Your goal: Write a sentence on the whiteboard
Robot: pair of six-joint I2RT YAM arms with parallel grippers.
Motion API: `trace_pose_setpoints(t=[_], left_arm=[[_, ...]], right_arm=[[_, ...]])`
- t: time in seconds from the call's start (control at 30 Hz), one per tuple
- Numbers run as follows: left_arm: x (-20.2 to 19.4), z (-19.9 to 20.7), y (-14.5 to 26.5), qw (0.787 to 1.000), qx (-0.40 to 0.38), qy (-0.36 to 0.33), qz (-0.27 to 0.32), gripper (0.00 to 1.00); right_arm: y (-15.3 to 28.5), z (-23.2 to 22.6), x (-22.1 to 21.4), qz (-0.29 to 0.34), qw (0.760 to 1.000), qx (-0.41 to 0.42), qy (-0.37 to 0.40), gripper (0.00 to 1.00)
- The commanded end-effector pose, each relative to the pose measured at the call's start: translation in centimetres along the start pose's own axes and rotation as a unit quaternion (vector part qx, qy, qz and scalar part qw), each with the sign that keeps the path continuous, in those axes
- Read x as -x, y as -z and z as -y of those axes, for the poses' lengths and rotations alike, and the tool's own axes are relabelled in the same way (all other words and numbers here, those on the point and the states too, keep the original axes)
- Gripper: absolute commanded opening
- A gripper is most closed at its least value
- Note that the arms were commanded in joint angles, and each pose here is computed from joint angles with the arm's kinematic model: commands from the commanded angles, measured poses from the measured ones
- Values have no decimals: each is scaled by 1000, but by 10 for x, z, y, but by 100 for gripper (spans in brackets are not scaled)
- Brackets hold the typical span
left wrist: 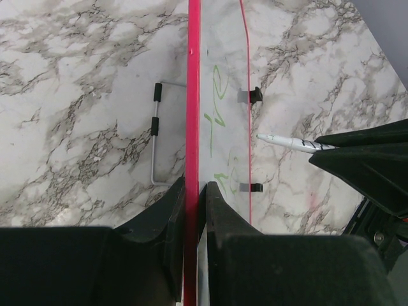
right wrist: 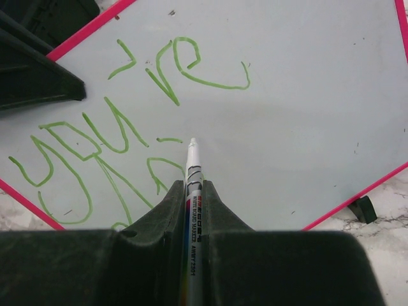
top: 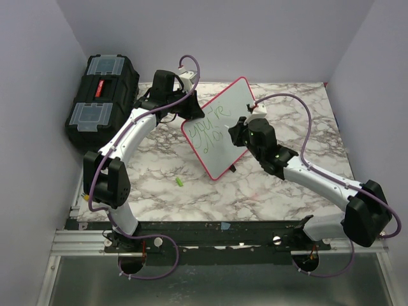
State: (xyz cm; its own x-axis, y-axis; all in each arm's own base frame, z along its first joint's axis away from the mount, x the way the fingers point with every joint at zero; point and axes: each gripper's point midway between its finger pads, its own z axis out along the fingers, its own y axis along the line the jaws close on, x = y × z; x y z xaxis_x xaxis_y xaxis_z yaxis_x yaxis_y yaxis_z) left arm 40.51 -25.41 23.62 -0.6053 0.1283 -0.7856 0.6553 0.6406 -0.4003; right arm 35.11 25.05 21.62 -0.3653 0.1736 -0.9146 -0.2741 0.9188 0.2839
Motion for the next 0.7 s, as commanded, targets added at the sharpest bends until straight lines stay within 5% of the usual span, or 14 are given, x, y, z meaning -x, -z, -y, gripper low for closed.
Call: trace_pose_setpoints(t=[0.0, 0.67], left_arm=[[-34, 10, -4, 998, -11, -7, -55, 0], [-34, 12, -4, 998, -17, -8, -53, 0]], right_arm=[[0, 14, -10, -7, 1000, -30, 3, 1], [-18, 4, -10, -9, 1000, -18, 3, 1]])
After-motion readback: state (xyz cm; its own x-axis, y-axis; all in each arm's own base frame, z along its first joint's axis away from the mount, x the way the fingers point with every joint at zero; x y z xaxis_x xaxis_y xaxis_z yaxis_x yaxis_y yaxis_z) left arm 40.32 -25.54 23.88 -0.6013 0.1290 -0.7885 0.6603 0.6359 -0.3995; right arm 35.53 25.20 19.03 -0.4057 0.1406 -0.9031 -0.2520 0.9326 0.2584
